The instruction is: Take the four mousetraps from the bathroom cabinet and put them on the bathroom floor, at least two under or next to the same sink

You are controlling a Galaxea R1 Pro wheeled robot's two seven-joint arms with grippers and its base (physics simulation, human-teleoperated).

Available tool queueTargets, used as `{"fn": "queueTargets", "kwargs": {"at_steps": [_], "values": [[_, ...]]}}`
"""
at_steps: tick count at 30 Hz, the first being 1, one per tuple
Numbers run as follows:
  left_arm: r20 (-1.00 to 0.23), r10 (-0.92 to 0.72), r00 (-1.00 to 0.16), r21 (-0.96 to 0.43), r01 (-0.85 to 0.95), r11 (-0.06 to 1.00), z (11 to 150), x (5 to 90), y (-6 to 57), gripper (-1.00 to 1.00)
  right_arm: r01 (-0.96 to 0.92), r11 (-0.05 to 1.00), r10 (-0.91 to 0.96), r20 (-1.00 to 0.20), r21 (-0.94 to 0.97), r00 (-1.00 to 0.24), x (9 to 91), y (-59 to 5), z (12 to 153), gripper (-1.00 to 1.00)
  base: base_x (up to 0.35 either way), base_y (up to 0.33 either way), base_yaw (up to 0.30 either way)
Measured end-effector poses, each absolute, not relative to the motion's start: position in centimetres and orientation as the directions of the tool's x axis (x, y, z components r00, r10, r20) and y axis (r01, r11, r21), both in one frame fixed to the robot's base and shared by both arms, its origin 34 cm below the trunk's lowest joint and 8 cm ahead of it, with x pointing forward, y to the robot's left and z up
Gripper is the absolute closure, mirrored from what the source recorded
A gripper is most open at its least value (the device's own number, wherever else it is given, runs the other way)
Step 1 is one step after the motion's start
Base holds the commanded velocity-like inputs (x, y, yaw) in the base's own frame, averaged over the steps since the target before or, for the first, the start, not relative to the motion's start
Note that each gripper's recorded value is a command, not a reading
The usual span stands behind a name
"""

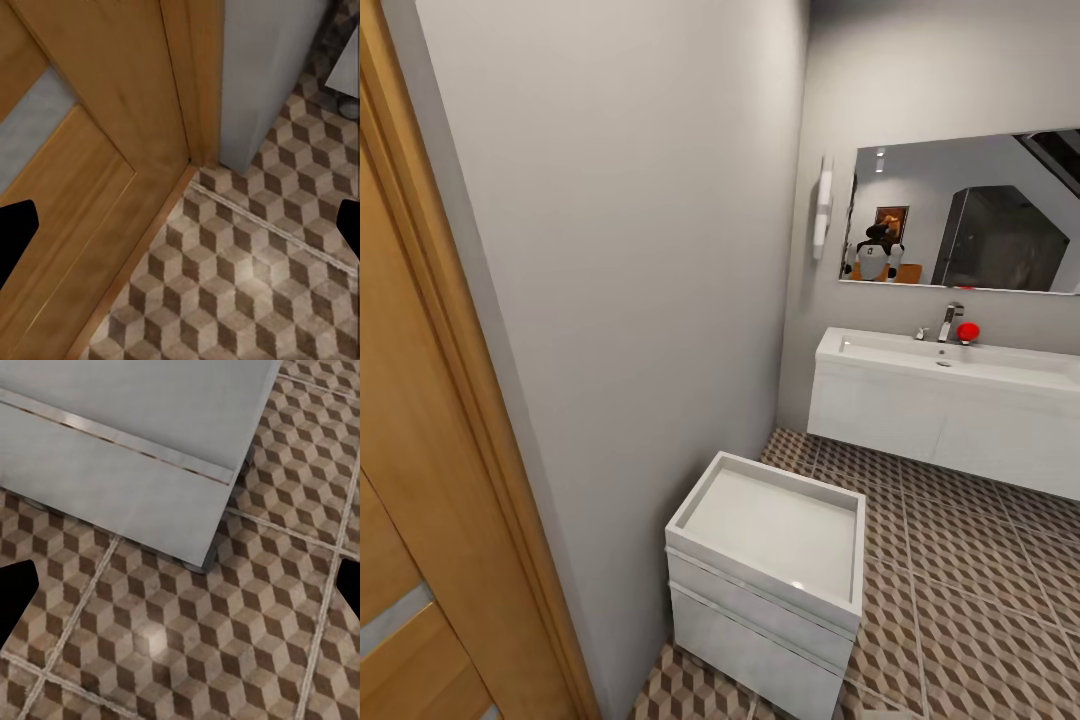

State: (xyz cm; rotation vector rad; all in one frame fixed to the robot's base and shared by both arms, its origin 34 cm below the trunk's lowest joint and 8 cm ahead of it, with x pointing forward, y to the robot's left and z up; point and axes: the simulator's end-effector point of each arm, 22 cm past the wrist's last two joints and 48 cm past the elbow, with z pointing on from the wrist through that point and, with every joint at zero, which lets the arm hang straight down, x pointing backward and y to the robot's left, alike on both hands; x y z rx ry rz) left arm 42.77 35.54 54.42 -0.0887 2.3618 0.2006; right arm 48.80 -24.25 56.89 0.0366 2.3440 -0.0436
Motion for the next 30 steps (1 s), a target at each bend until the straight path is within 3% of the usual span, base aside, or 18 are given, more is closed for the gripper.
{"fn": "queueTargets", "kwargs": {"at_steps": [30], "values": [[-0.689, -0.024, -0.724, 0.092, -0.12, 0.989, 53.7, 42.2, 33.6, -1.0, 0.04, 0.999, 0.012, -0.717, -0.023, -0.697, 48.6, -24.4, 56.7, -1.0, 0.0, 0.0, 0.0]]}}
